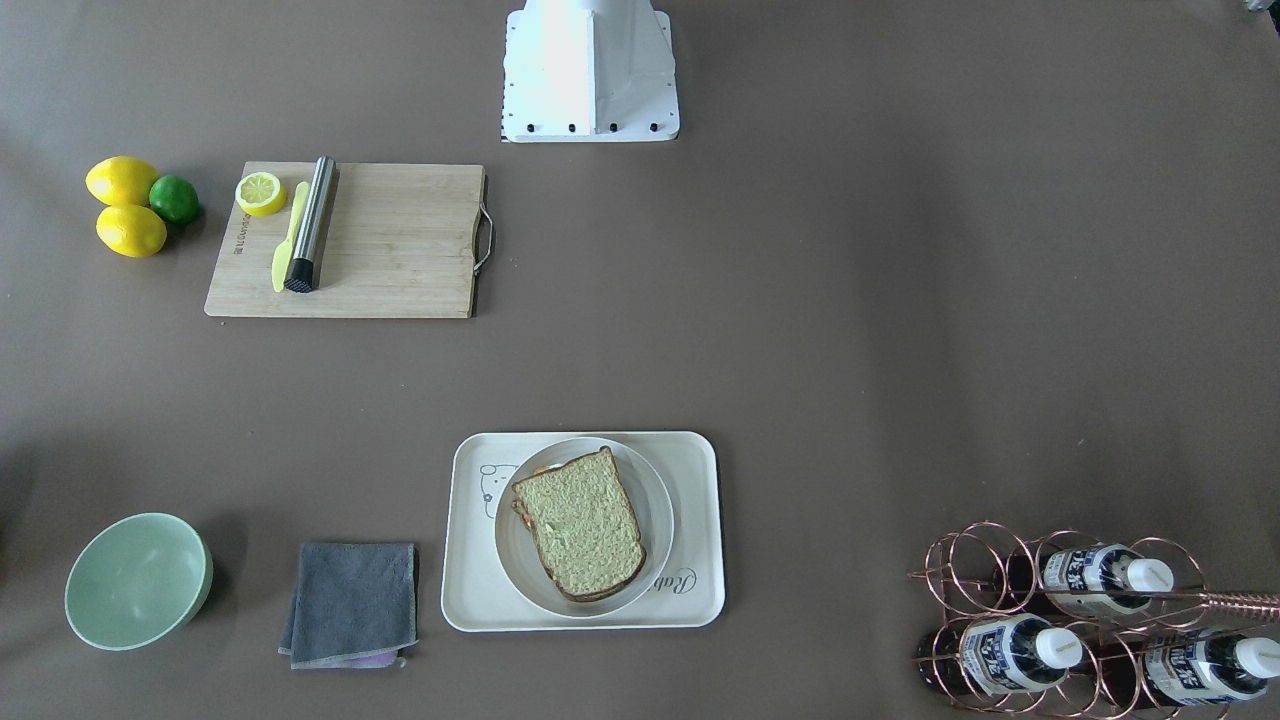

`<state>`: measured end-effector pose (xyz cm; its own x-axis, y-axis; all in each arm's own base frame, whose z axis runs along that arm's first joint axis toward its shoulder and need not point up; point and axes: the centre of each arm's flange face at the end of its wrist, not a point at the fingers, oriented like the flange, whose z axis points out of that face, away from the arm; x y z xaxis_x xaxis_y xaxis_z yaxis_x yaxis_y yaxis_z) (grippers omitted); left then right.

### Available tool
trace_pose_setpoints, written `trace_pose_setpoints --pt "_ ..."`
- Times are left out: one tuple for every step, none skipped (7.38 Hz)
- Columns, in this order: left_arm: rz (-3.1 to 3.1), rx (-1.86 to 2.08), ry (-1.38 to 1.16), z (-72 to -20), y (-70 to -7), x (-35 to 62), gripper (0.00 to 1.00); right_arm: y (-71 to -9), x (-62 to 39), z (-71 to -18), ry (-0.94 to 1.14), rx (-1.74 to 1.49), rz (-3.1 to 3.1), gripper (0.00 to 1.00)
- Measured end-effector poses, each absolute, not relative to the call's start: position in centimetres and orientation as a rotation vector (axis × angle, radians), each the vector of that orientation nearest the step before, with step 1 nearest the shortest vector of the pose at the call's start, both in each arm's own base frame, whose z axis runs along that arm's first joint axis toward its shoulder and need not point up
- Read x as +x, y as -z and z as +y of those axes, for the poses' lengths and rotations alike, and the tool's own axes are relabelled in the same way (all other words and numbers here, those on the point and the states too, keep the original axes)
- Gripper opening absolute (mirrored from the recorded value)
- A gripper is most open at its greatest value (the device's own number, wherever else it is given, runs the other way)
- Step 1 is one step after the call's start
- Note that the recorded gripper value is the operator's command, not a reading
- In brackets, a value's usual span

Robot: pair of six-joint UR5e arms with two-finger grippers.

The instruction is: Make sandwich and place on tray

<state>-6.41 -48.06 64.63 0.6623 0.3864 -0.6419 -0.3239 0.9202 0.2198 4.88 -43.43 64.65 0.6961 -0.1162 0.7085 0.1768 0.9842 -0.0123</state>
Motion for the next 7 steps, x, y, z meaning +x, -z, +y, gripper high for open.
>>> trace_pose_setpoints --pt "0.746 0.089 -0.402 -48.05 -64.64 -6.41 0.98 -64.61 4.91 -43.49 0.165 -0.081 -0.78 1.0" --pt "0.746 0.088 -0.402 -48.06 -64.67 -6.41 0.98 -64.7 4.95 -43.41 0.166 -0.081 -0.775 1.0" --pt "0.745 0.088 -0.402 -48.06 -64.68 -6.42 0.98 -64.83 5.01 -43.24 0.165 -0.083 -0.773 1.0" --pt "0.745 0.085 -0.401 -47.96 -64.79 -6.42 0.98 -64.95 5.07 -43.09 0.163 -0.085 -0.772 1.0" --pt "0.745 0.083 -0.4 -47.83 -64.93 -6.42 0.98 -65.01 5.12 -43.02 0.163 -0.085 -0.77 1.0" --pt "0.746 0.081 -0.399 -47.75 -65.0 -6.43 0.98 -64.99 5.21 -42.96 0.161 -0.084 -0.769 1.0" --pt "0.746 0.081 -0.399 -47.72 -65.03 -6.43 0.98 -64.98 5.28 -42.97 0.16 -0.083 -0.769 1.0"
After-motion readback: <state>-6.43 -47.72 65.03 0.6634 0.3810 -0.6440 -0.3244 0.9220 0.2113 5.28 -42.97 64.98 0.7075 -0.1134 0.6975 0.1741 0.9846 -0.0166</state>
